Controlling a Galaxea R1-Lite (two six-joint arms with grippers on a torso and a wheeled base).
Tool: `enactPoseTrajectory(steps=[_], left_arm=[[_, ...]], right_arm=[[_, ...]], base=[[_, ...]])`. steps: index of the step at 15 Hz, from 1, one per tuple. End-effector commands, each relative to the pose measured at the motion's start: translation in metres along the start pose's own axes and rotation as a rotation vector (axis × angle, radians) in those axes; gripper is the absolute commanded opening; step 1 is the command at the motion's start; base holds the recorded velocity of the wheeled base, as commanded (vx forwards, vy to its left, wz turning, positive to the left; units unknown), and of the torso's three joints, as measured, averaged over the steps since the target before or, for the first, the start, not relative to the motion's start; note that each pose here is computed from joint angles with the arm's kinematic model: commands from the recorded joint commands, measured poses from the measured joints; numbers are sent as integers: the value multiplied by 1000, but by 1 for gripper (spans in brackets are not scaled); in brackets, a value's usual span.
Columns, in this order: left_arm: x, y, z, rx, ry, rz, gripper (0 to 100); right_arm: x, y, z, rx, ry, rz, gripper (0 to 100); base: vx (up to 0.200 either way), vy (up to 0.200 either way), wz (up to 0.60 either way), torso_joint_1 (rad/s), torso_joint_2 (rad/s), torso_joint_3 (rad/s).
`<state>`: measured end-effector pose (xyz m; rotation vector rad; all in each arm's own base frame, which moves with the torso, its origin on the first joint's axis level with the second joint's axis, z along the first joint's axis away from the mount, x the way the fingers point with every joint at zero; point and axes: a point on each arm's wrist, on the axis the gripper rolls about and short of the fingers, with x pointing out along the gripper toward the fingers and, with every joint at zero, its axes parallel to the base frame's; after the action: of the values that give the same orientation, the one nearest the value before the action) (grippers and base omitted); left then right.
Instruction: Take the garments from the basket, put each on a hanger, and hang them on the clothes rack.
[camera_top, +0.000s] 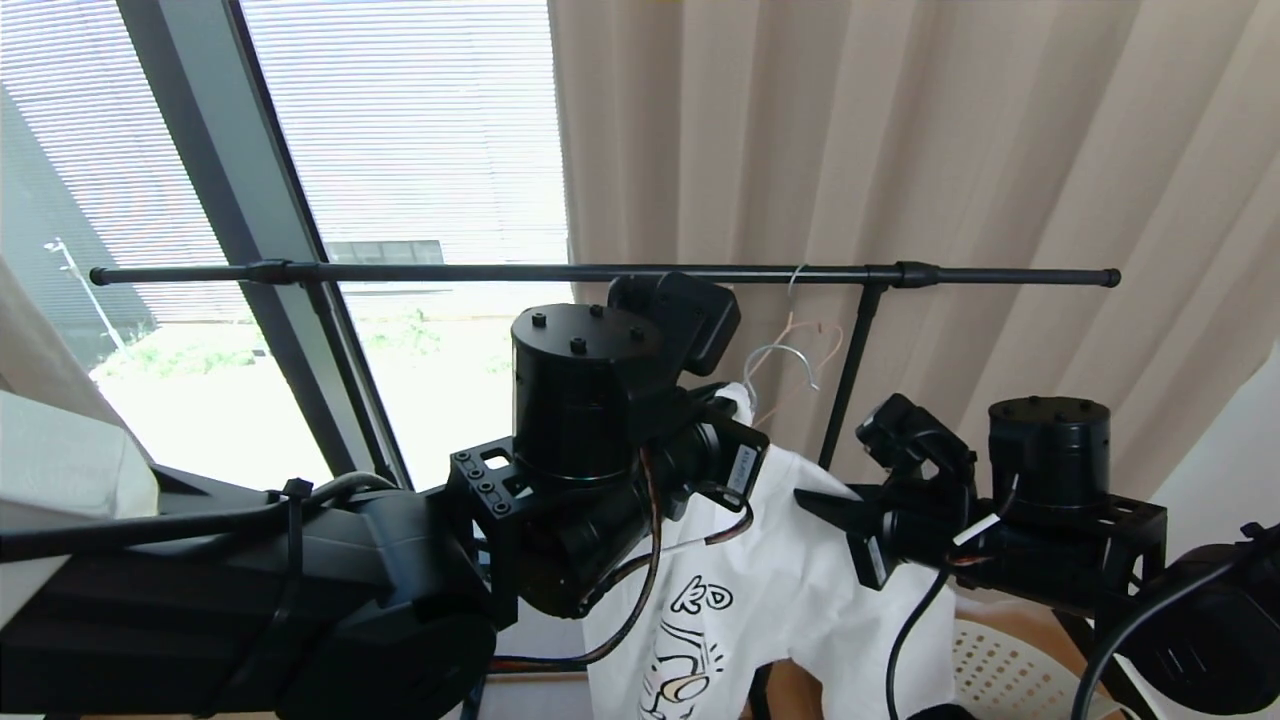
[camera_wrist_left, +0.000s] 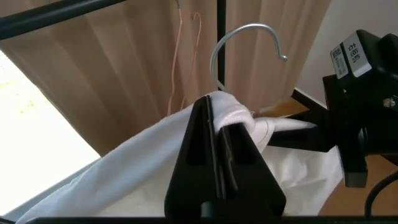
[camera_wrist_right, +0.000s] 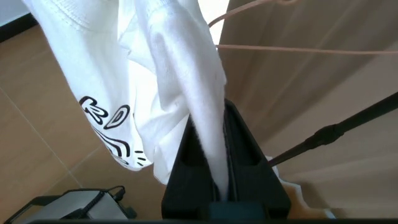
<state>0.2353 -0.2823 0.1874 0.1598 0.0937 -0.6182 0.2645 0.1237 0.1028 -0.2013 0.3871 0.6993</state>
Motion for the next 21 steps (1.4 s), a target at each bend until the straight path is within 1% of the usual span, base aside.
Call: enactPoseTrajectory(steps=[1, 2, 3, 5, 8, 10, 11, 12, 14, 15, 17, 18, 19, 20, 21], left_arm=[[1, 5, 0, -1, 2, 14, 0], [2, 8, -1, 0, 3, 22, 0], [3, 14, -1, 0, 4, 40, 0], [2, 19, 1, 0, -1, 51, 0], [1, 18, 0, 4, 2, 48, 0], [0, 15, 0, 5, 1, 37, 0], [-1, 11, 0, 8, 2, 26, 100], [-1, 10, 0, 8, 3, 23, 100], [-7, 10, -4, 41, 18, 17, 100], [-9, 10, -4, 44, 19, 17, 100], [-19, 16, -3, 74, 18, 26, 100], [-24, 23, 1, 89, 9, 39, 100], [-27, 26, 6, 90, -5, 47, 100], [-32, 34, 12, 84, -25, 64, 100], [-36, 42, 14, 81, -29, 81, 100]], right_arm=[[2, 0, -6, 7, -1, 19, 0], [1, 1, -5, 10, -9, 31, 0], [-1, 0, -2, 30, -35, 47, 0], [-4, -3, 1, 33, -66, 37, 0], [-9, -4, 4, 25, -105, 50, 0], [-10, -3, 5, 24, -110, 49, 0], [-10, -3, 5, 24, -110, 51, 0], [-10, -3, 5, 25, -110, 49, 0], [-12, -3, 7, 28, -120, 48, 0], [-12, -4, 7, 30, -120, 45, 0], [-15, -10, 7, 35, -127, 44, 0], [-16, -14, 7, 37, -132, 44, 0], [-18, -16, 8, 37, -138, 49, 0], [-20, -19, 7, 42, -140, 56, 0], [-22, -24, 5, 46, -142, 66, 0]], base=[[0, 0, 0, 0, 0, 0], [0, 0, 0, 0, 0, 0], [0, 0, 0, 0, 0, 0], [0, 0, 0, 0, 0, 0], [0, 0, 0, 0, 0, 0], [0, 0, 0, 0, 0, 0], [0, 0, 0, 0, 0, 0], [0, 0, 0, 0, 0, 0], [0, 0, 0, 0, 0, 0], [0, 0, 0, 0, 0, 0], [0, 0, 0, 0, 0, 0], [0, 0, 0, 0, 0, 0], [0, 0, 0, 0, 0, 0], [0, 0, 0, 0, 0, 0], [0, 0, 0, 0, 0, 0]])
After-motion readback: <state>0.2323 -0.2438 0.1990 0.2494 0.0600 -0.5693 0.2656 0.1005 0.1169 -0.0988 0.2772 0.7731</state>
